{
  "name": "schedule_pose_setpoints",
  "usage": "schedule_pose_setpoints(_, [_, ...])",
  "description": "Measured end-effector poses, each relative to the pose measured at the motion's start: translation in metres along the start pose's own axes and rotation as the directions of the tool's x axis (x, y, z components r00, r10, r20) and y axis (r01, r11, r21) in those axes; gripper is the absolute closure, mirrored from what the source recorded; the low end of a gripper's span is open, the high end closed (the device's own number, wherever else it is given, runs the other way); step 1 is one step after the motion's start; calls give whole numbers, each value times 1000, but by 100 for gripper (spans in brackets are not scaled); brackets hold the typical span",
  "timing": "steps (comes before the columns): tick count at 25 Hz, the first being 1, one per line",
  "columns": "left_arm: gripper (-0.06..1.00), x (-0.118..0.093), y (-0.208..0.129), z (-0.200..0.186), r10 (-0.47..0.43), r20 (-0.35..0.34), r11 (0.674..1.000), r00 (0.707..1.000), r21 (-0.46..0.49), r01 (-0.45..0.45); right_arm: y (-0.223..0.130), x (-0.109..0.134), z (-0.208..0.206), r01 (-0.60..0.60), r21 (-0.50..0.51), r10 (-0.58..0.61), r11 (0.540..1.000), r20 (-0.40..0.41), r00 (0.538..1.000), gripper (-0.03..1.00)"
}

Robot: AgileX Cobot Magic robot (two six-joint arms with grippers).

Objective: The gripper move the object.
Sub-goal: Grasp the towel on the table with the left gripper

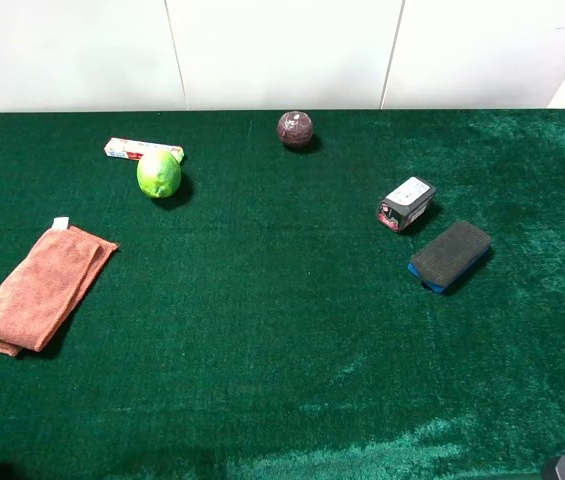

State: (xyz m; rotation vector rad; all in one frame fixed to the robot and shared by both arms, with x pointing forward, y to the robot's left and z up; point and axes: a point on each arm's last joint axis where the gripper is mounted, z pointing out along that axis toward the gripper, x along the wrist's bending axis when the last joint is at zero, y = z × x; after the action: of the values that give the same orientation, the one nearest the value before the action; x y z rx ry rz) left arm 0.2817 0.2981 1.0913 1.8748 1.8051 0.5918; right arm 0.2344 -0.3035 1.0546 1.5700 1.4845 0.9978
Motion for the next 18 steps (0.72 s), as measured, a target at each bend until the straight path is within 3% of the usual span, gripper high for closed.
schedule_pose_setpoints(8, [-3,2,38,22,-7,5,985,1000,171,6,0,0,0,0,0,0,1000,0,1000,27])
schedule_pose_setpoints(18, [-3,6,58,69,-17,-15,919,1000,394,22,0,0,0,0,0,0,1000,0,1000,27])
